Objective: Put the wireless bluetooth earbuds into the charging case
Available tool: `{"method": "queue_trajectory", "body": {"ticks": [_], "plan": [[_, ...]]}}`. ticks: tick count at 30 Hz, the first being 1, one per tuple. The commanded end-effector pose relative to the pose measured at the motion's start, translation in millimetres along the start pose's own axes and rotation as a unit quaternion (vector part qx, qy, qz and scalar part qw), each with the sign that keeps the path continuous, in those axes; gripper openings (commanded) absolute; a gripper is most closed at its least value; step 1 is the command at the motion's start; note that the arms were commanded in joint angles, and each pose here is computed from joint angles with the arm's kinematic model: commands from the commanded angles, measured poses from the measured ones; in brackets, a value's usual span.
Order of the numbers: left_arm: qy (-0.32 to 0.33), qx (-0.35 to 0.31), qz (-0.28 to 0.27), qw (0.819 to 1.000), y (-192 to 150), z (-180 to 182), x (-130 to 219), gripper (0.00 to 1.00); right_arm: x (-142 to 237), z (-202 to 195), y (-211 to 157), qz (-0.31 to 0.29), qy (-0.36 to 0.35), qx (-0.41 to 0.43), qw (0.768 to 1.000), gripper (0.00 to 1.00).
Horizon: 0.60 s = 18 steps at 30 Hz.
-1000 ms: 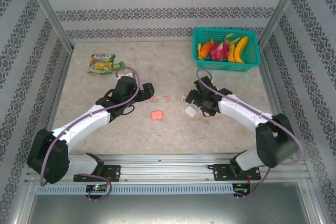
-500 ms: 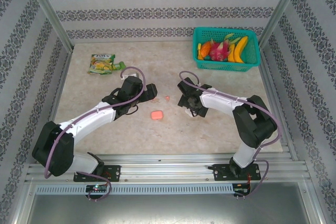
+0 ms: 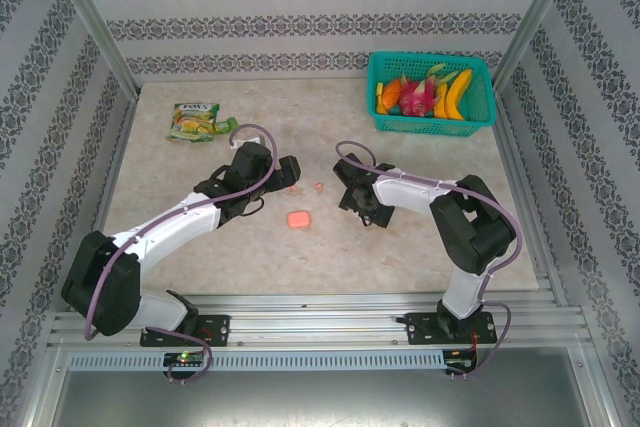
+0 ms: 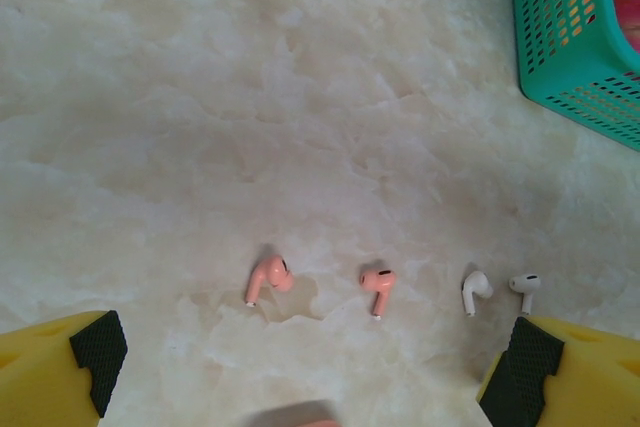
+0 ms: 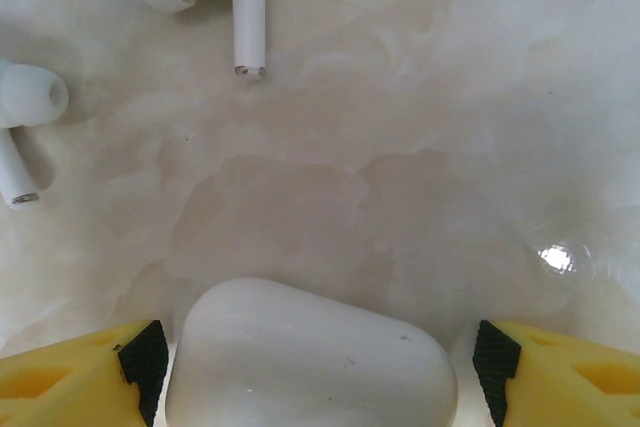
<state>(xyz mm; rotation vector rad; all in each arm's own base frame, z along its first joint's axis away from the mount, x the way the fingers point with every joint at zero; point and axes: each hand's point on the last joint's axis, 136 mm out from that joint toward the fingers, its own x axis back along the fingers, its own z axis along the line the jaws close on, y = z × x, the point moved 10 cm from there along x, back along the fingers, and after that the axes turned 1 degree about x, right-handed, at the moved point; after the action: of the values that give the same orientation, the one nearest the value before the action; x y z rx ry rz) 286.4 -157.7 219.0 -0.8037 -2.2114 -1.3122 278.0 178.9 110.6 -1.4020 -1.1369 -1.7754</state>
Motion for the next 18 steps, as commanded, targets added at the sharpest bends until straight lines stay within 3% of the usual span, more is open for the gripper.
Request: {"method": "queue_trajectory", "body": {"ticks": [1, 5, 9, 18], "plan": [[-0.007, -0.004, 0.001, 1.000, 1.9, -9.8, 1.4, 1.00, -0.9, -1.9, -3.1, -0.009, -0.014, 0.015, 1.000, 0.79], [-0.008, -0.009, 0.002, 1.000, 3.1, -12.0, 3.9, 1.00, 0.3, -13.9, -8.6, -0.012, -0.019, 0.033, 0.999, 0.72], [-0.012, -0.009, 0.002, 1.000, 3.1, -13.2, 5.7, 1.00, 3.0, -27.4, -14.9, -0.016, -0.014, 0.040, 0.999, 0.71], [-0.062, 0.020, 0.031, 0.997, -2.8, -23.7, 1.1, 1.00, 7.2, -33.6, -10.1, -0.022, 0.001, 0.036, 0.999, 0.83]]}}
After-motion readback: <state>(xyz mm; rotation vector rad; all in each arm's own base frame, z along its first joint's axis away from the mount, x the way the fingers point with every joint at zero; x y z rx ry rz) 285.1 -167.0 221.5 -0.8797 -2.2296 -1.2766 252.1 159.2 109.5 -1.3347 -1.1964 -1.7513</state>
